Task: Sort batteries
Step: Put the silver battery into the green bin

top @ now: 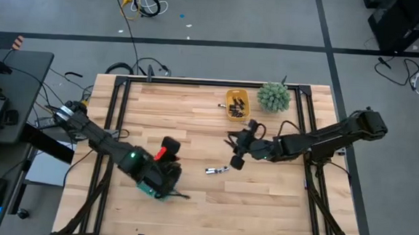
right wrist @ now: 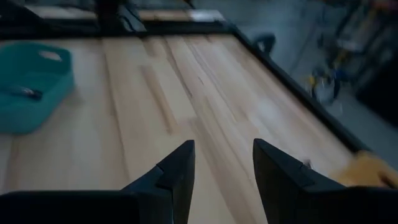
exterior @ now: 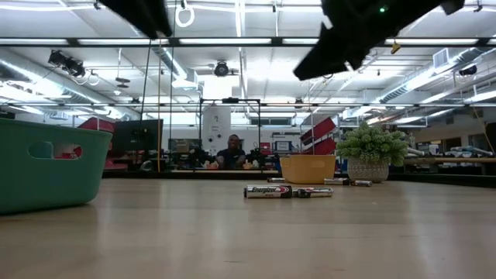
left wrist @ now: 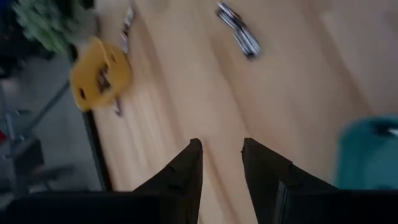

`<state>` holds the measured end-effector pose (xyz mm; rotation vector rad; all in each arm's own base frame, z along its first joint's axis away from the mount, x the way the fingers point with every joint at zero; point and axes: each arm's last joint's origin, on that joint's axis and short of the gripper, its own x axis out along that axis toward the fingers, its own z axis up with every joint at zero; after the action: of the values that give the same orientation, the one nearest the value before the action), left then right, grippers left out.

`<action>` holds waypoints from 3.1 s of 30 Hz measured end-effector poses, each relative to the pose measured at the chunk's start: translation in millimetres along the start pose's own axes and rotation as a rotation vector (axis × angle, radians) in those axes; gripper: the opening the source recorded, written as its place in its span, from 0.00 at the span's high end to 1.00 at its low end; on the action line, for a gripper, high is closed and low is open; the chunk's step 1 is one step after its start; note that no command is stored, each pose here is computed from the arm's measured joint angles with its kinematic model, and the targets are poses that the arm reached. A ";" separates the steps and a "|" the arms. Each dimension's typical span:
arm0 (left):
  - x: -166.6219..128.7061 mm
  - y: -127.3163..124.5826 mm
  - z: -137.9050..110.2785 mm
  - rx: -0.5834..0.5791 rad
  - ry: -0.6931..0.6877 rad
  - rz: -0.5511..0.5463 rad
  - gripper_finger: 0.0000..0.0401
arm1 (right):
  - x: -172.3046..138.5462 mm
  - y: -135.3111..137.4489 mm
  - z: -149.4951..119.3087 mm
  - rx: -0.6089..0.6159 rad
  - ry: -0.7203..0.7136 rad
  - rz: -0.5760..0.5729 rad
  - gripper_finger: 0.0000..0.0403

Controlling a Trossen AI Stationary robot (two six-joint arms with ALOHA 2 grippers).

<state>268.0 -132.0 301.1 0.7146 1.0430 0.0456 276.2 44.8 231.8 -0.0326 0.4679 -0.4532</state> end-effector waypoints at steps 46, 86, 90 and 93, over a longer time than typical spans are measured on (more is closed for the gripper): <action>15.4 68.9 -47.3 -0.410 -0.480 0.270 0.72 | 70.2 -104.7 -102.0 0.385 0.848 -0.294 0.63; 59.0 30.7 -64.8 -0.513 -0.673 0.071 0.72 | 37.4 9.2 -38.8 0.152 0.198 0.263 0.99; 62.9 26.0 -67.8 -0.504 -0.689 0.029 0.72 | 37.5 13.1 -26.0 0.145 0.073 0.325 0.99; 65.7 23.3 -70.3 -0.518 -0.711 0.030 0.72 | 36.6 15.4 -17.5 0.149 -0.008 0.371 1.00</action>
<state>253.0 -53.8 242.3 0.2305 0.3086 0.0773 303.9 44.2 198.4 0.1936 0.4197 -0.1220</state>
